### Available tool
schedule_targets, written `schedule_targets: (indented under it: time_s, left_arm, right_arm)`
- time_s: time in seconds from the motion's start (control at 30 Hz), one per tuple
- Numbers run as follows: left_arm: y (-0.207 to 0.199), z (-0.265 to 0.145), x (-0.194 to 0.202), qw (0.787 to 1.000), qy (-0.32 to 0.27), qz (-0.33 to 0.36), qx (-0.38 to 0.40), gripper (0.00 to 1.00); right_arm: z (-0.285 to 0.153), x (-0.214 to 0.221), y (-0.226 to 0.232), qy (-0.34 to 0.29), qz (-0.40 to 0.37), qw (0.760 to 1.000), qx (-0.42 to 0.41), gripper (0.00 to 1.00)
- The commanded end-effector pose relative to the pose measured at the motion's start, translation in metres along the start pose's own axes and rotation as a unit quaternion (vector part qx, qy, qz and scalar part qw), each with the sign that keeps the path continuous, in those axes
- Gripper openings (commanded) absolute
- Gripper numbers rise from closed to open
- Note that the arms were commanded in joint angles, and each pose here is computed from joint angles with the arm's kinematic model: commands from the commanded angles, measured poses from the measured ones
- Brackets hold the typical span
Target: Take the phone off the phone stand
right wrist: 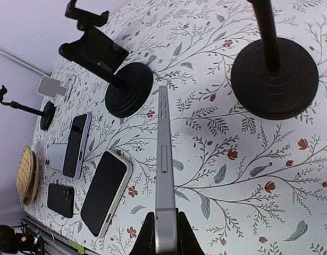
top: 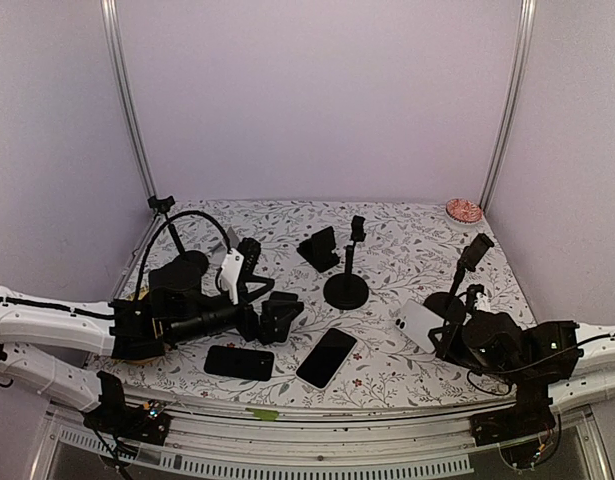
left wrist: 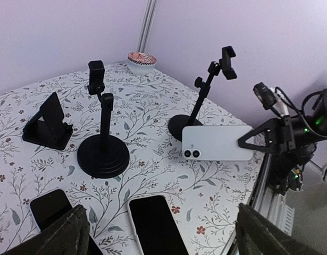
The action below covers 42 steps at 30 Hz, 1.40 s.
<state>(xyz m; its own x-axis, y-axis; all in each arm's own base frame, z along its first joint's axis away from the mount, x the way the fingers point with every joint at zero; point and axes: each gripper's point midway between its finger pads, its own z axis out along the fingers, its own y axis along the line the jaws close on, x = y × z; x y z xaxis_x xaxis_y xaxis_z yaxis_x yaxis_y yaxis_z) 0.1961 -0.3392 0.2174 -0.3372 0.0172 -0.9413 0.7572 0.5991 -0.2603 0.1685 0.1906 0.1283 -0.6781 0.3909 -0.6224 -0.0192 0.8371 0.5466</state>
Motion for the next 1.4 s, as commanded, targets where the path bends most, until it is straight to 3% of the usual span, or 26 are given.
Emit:
schedule_targets:
  time_s: [0.0,0.47,0.97,1.2,1.37]
  left_arm:
    - [-0.023,-0.010,-0.002,0.998,-0.013,-0.023,0.056,0.96]
    - [-0.028,-0.036,-0.010,0.996,-0.027,-0.043,0.067,0.96]
    - [-0.028,-0.044,-0.013,0.996,-0.034,-0.045,0.065,0.96]
    - [-0.029,-0.046,-0.013,0.996,-0.034,-0.045,0.067,0.96]
    - [-0.029,-0.048,-0.015,0.996,-0.037,-0.044,0.066,0.96]
  right_arm:
    - [0.002,-0.008,-0.025,-0.049,0.122,0.991,0.037,0.00]
    - [0.021,0.011,-0.061,-0.078,0.248,0.960,0.107,0.00]
    - [0.045,0.026,-0.033,-0.047,0.266,0.958,0.098,0.00]
    - [0.051,0.034,-0.038,-0.032,0.270,0.955,0.116,0.26]
    - [0.050,0.038,-0.053,-0.034,0.291,0.948,0.126,0.31]
